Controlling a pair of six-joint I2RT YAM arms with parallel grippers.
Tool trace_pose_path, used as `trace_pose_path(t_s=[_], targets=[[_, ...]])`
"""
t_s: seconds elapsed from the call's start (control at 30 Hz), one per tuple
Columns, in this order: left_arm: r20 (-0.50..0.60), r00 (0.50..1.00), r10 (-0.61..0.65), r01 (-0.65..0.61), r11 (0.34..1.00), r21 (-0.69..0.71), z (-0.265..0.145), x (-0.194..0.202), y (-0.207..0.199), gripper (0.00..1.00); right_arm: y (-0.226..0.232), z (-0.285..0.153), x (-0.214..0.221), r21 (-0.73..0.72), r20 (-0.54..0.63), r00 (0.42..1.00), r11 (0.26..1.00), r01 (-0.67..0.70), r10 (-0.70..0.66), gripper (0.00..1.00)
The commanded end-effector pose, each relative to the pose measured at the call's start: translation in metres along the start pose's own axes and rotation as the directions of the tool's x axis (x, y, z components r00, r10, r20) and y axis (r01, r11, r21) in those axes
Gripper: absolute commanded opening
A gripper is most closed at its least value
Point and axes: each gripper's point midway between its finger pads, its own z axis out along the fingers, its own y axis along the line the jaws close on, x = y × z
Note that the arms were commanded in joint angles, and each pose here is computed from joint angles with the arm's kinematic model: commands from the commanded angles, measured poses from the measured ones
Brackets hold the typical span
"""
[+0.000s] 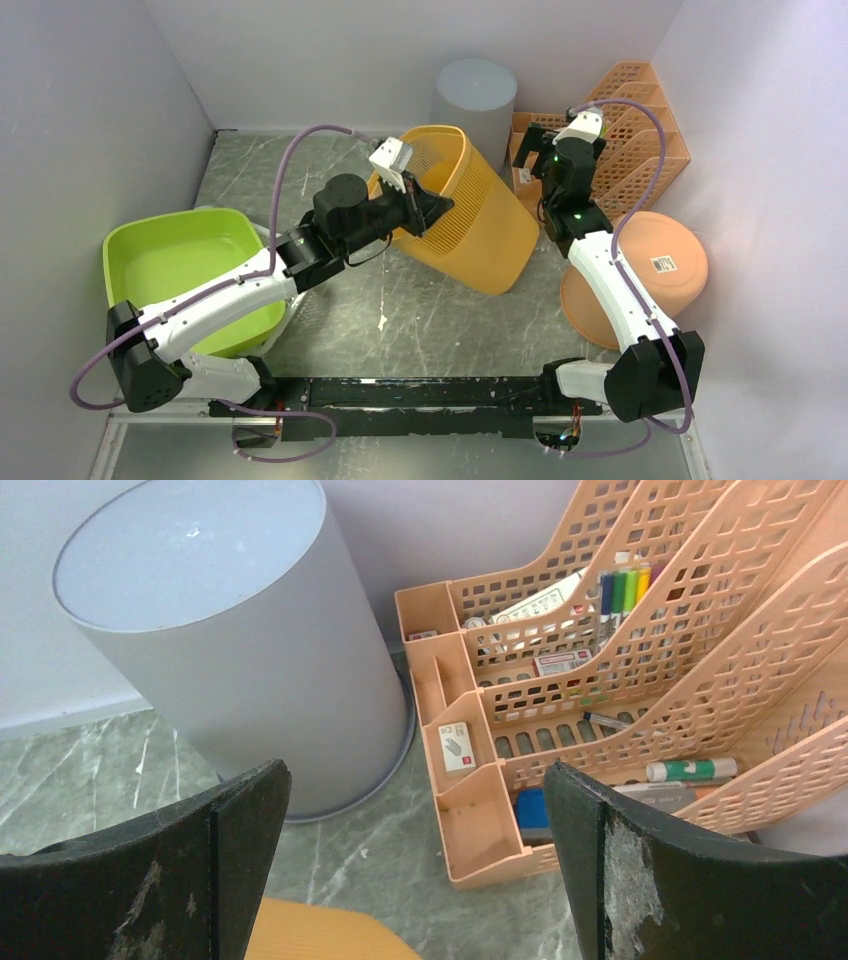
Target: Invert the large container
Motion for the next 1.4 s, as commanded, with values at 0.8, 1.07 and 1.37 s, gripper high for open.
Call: trace_pose_path(t_s=[0.8,1.07,1.37], targets=[[-0.035,0.955,-0.294,0.289,0.951,-0.111,0.002,0.174,0.102,0.07,0.016,-0.01,-0.024,-0.102,0.008,0.996,0.991,-0.088,0.089,1.0],[-0.09,0.962,-0.259,0.236,0.948,-0.212,-0.01,0.209,0.134,0.15,0.017,-0.009,-0.009,-0.119,-0.021,0.998,0.991,-0.053,0.051,1.0],[-0.173,0.966,-0.19,0.192,0.981,-0.007,0.0,0.219,0.103,0.57,0.018,-0.003,0.013,-0.118,-0.052,0.998,0.992,-0.042,0.036,1.0]])
